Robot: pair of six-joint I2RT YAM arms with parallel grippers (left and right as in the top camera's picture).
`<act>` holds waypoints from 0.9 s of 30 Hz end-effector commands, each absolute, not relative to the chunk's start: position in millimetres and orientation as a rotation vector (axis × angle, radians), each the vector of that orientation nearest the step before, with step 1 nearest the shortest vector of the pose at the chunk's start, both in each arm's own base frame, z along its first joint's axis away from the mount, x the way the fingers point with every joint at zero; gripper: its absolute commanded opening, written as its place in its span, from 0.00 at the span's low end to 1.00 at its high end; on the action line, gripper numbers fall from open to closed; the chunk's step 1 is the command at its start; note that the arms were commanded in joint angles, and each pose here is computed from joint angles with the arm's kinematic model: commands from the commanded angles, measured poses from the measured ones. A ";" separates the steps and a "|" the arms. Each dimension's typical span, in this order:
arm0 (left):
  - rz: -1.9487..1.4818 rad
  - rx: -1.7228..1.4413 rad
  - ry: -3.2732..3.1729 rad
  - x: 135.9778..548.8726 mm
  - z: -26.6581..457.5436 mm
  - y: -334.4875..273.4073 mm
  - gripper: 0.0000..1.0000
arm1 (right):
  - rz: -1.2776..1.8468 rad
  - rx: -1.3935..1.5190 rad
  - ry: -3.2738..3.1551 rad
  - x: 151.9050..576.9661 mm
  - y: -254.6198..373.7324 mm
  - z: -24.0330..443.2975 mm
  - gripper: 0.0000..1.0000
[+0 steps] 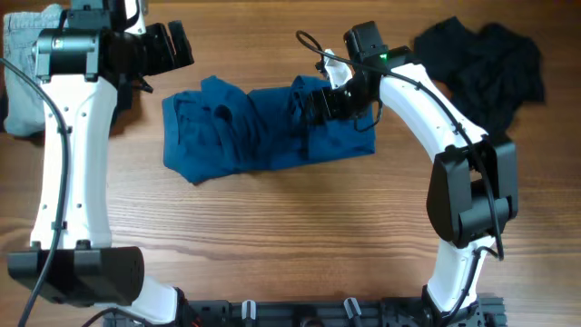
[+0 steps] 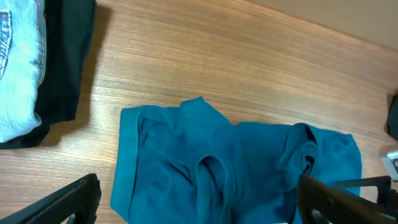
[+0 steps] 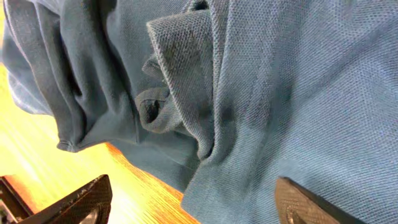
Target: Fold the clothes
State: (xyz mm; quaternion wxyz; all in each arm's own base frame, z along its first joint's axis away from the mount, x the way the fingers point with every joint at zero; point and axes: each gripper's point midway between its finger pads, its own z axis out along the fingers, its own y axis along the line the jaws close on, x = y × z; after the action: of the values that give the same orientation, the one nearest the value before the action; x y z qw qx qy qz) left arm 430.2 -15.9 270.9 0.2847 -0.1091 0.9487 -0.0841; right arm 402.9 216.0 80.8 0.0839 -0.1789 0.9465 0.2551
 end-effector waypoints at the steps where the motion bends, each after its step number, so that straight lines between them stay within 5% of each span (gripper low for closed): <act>1: -0.215 -0.311 2.566 436.2 258.4 -12.1 1.00 | 0.805 -0.559 2.767 407.5 224.0 96.3 0.81; 8: -0.320 -0.323 2.731 411.3 226.6 -27.1 1.00 | 0.639 -0.438 2.649 432.0 174.9 149.1 0.91; 14: -0.460 -0.430 2.944 385.1 138.5 -30.9 1.00 | 0.594 -0.324 2.677 437.5 124.0 150.9 0.94; 27: -0.611 -0.468 2.839 410.0 77.8 27.6 0.99 | 0.525 -0.321 2.675 442.6 111.7 149.0 0.95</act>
State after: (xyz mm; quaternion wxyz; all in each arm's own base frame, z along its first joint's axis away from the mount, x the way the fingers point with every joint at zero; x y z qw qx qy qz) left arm 410.5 39.1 103.0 0.1248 -0.1955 0.9570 -0.1742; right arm 438.6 114.7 143.3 0.1851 -0.1065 0.9566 0.1984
